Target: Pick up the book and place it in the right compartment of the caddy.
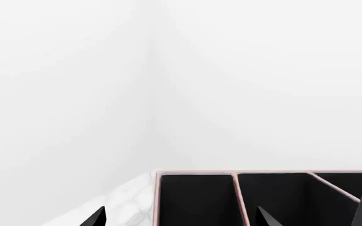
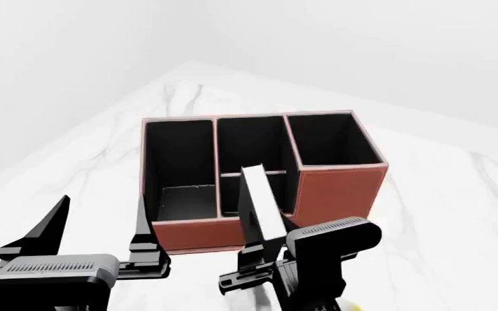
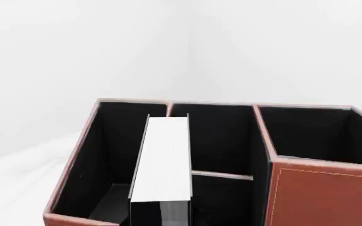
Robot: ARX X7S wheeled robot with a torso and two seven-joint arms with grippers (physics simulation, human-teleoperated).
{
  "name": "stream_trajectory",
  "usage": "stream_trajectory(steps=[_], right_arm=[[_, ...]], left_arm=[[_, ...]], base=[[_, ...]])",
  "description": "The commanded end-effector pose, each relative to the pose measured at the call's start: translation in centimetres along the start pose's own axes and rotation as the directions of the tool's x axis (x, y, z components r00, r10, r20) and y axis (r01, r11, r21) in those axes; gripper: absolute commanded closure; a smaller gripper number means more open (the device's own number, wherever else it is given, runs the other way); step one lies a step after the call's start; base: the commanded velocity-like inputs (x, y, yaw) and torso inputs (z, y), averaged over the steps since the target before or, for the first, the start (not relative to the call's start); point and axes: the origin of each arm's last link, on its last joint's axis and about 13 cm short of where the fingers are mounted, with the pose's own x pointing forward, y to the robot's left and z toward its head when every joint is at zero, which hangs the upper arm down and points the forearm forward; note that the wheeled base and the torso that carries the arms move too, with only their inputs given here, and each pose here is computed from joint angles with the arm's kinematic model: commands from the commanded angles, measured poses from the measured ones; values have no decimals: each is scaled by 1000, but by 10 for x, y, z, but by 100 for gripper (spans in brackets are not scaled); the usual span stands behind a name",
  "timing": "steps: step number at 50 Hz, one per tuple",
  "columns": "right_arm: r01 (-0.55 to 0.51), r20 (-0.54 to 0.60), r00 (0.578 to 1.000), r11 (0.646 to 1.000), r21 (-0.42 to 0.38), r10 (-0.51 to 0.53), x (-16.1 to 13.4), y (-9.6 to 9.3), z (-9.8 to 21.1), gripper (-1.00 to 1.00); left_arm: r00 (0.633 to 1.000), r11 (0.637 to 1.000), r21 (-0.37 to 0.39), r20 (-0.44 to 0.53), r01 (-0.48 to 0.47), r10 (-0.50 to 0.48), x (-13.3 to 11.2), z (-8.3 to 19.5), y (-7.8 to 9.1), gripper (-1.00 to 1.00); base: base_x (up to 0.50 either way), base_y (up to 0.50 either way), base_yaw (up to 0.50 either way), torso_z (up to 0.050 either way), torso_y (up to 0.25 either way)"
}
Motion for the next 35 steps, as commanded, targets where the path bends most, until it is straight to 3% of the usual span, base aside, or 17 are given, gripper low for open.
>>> stream_trajectory(steps=[1,8,18,28,35], right_arm=[[-6,148,989,1000,-24,10,11,-6,55,100],[-14,236,972,999,-40,23,24,-12,109,100],[-23,254,967,999,-35,32,45,-25,156,100],[35,293,956,998,-58,-16,66,-41,197,100],[71,281,958,996,-63,-50,79,-53,206,100]], left_arm=[[1000,1000,-11,-1,-2,2,0,1,1,-100],[1000,1000,-15,-3,0,0,-1,2,1,-100],[1000,1000,-17,-7,4,-5,-1,1,0,-100],[1000,1000,-18,-10,4,-4,0,-1,0,-100],[1000,1000,-17,-11,5,-6,0,-1,0,-100]], base=[[0,0,0,0,0],[0,0,0,0,1],[0,0,0,0,2],[0,0,0,0,1],[0,0,0,0,1]])
